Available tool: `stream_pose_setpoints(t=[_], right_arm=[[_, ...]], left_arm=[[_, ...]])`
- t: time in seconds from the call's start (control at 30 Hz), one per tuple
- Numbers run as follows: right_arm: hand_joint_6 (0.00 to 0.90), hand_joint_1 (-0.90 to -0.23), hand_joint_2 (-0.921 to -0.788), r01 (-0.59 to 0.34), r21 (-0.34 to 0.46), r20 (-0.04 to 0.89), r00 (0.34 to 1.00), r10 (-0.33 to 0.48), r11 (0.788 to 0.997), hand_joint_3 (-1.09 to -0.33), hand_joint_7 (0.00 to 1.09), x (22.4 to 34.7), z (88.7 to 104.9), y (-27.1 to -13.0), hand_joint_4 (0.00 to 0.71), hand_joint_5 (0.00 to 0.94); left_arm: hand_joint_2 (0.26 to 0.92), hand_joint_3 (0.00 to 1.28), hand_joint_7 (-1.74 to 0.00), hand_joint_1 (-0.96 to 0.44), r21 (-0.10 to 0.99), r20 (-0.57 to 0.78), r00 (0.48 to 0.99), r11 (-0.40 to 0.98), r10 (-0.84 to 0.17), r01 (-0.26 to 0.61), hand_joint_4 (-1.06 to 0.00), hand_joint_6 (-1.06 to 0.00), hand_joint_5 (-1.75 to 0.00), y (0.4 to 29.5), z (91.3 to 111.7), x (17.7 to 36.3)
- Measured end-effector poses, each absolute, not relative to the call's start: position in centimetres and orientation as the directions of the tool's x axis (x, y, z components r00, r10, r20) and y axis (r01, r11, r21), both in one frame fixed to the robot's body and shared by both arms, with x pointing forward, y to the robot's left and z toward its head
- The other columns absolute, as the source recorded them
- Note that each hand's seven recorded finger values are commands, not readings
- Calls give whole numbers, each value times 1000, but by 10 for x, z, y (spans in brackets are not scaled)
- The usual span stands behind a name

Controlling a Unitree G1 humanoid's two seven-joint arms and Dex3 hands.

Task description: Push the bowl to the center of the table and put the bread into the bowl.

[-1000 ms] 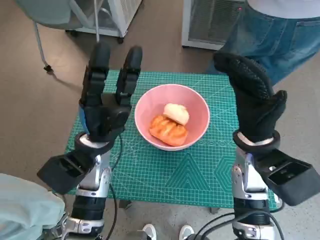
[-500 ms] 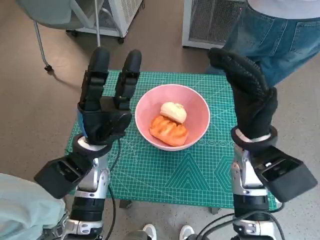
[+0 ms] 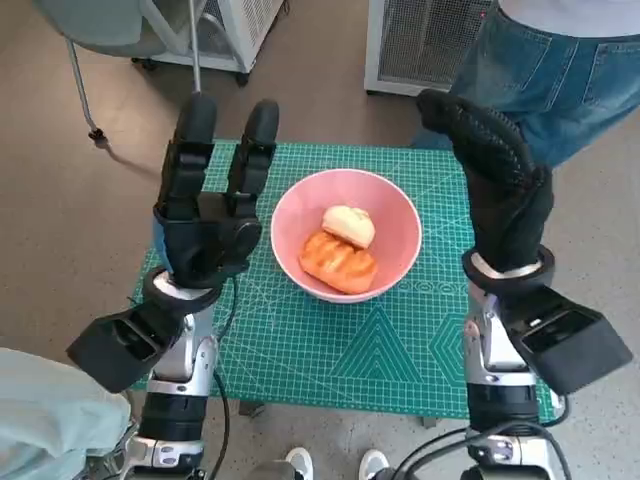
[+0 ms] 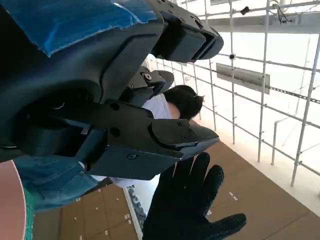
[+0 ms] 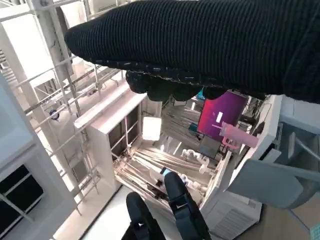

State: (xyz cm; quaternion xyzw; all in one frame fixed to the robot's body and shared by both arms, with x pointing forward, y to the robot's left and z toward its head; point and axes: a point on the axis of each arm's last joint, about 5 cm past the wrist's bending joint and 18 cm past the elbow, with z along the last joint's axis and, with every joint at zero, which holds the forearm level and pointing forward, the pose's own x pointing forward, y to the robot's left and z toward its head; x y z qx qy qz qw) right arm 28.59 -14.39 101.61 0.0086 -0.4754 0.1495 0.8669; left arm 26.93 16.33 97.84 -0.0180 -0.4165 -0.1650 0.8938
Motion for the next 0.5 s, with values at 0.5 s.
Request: stream_pose_setpoints(t=[0.5], right_arm=[[-1, -560, -921, -267, -126, 827, 504, 250, 956, -807, 696, 286, 1016, -144, 282, 82]], left_arm=[[921, 292, -21, 28, 106, 749, 599, 943, -284, 315, -228, -358, -7, 163, 978, 269]])
